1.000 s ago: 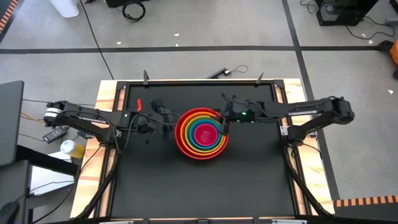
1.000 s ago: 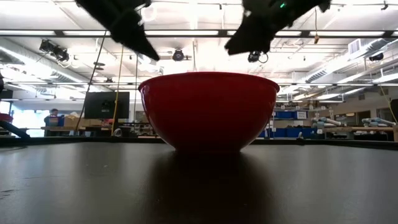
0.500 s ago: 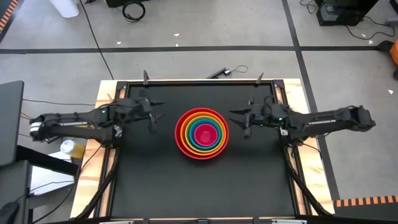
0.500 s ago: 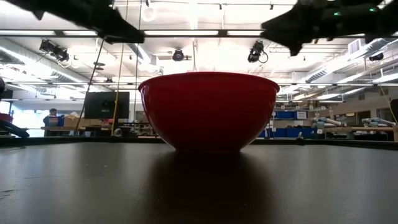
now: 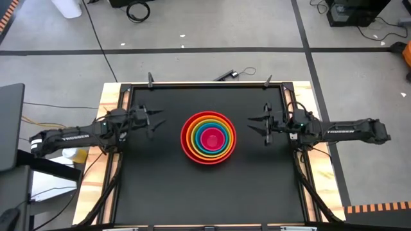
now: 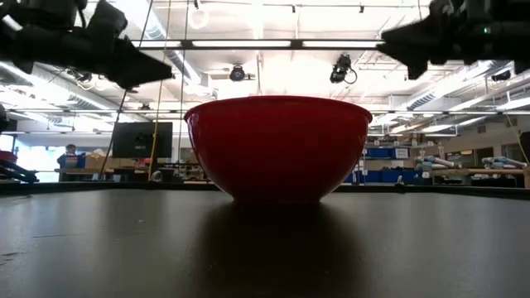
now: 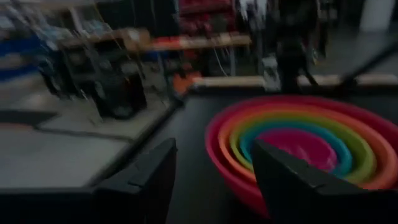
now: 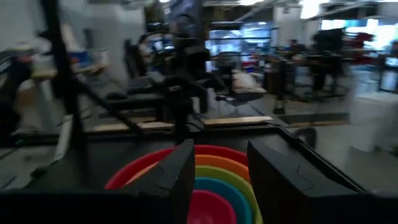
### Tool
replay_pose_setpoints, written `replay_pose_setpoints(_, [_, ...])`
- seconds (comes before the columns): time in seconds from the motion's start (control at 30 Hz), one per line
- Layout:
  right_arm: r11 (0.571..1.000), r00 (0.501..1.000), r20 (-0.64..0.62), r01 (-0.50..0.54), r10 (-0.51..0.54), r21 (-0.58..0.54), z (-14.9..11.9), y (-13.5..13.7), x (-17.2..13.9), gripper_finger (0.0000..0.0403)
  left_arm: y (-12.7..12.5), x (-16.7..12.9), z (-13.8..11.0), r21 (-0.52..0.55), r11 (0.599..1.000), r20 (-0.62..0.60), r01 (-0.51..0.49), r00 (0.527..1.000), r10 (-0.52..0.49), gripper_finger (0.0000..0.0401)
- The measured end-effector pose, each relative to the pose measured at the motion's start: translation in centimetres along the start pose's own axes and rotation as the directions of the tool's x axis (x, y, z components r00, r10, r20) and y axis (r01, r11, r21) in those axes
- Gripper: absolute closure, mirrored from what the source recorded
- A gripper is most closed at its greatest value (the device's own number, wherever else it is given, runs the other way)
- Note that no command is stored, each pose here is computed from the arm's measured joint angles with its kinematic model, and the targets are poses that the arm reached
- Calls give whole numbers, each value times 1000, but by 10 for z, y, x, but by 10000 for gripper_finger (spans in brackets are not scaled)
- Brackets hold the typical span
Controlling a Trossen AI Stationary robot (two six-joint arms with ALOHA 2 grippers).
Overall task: Nest bowls inside each other
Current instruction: Return to Home Position
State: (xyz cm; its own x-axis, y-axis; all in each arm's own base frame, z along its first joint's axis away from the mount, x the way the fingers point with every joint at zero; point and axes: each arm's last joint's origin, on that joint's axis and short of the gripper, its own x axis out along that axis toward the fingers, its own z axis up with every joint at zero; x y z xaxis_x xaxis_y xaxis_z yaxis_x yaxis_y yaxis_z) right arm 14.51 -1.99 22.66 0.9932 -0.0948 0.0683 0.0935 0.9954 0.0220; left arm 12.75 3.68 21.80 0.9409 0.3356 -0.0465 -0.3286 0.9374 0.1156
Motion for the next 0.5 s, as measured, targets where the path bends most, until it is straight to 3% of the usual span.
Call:
replay_pose_setpoints(0.27, [989,998,62,17,-26,145,-22,0,-13,254,3,-3,4,-75,997,69,-23,997,28,188])
replay_pose_setpoints(0.5, [982,994,100,25,-44,187,-14,0,-26,254,6,-25,23,-131,991,146,-18,989,38,188])
